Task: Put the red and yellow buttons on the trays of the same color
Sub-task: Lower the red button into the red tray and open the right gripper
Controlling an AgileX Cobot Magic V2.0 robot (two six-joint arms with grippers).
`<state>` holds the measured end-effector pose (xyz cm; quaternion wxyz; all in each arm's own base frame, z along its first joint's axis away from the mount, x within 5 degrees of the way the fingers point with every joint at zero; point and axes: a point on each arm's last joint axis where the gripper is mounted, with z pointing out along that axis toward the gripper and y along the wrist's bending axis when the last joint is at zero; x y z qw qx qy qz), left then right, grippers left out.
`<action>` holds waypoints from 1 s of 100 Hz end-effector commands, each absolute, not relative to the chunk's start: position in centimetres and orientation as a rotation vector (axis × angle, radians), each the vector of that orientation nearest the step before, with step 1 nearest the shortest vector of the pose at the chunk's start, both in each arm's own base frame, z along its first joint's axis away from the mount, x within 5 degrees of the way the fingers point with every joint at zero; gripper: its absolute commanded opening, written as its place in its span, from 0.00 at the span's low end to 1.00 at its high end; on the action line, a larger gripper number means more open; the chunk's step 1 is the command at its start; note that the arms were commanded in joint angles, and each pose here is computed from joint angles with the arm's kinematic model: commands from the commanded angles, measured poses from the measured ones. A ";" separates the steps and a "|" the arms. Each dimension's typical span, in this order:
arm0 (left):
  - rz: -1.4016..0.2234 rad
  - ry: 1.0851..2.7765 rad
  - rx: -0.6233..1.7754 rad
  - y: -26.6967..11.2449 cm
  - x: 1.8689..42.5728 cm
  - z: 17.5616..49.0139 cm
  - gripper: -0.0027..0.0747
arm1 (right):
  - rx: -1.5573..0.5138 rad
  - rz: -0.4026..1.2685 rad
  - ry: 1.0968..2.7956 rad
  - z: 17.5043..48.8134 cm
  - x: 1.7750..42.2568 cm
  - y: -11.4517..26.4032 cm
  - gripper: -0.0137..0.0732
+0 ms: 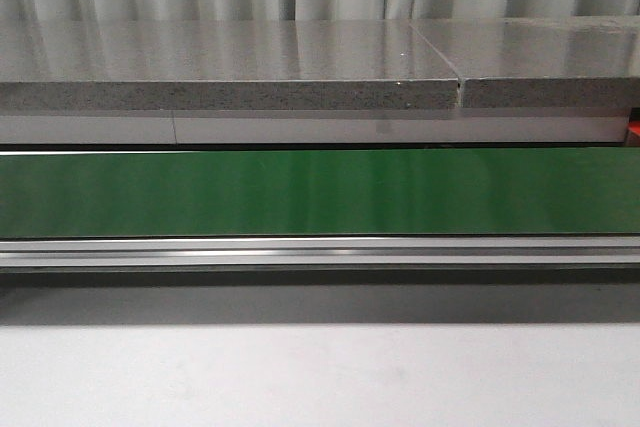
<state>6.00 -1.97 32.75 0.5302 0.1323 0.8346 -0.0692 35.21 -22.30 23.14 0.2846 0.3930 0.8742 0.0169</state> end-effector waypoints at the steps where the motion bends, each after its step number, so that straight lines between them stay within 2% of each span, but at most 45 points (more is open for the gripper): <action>1: -0.195 1.908 0.296 -2.1 6.2 34.1 0.01 | 1.019 0.019 2.215 25.9 35.3 -22.8 0.40; 31: -0.195 1.908 0.296 -2.1 6.2 34.1 0.01 | 1.050 0.051 2.241 24.6 35.7 -22.8 0.43; 38: -0.195 1.908 0.296 -2.1 6.2 34.1 0.01 | 1.050 0.051 2.241 24.6 35.7 -22.8 0.53; 48: -0.195 1.908 0.296 -2.1 6.2 34.1 0.01 | 1.051 0.051 2.242 24.6 35.7 -22.8 0.76; 53: -0.195 1.908 0.296 -2.1 6.2 34.1 0.01 | 1.051 0.052 2.244 24.6 35.7 -22.8 0.84; 58: -0.195 1.908 0.296 -2.1 6.2 34.1 0.01 | 1.052 0.053 2.245 24.6 35.6 -22.8 0.88; 91: -0.195 1.908 0.296 -2.1 6.2 34.1 0.01 | 0.965 0.012 2.200 28.3 34.6 -21.9 0.88; 100: -0.195 1.908 0.296 -2.1 6.2 34.1 0.01 | 0.862 -0.055 2.220 29.7 34.1 -21.3 0.83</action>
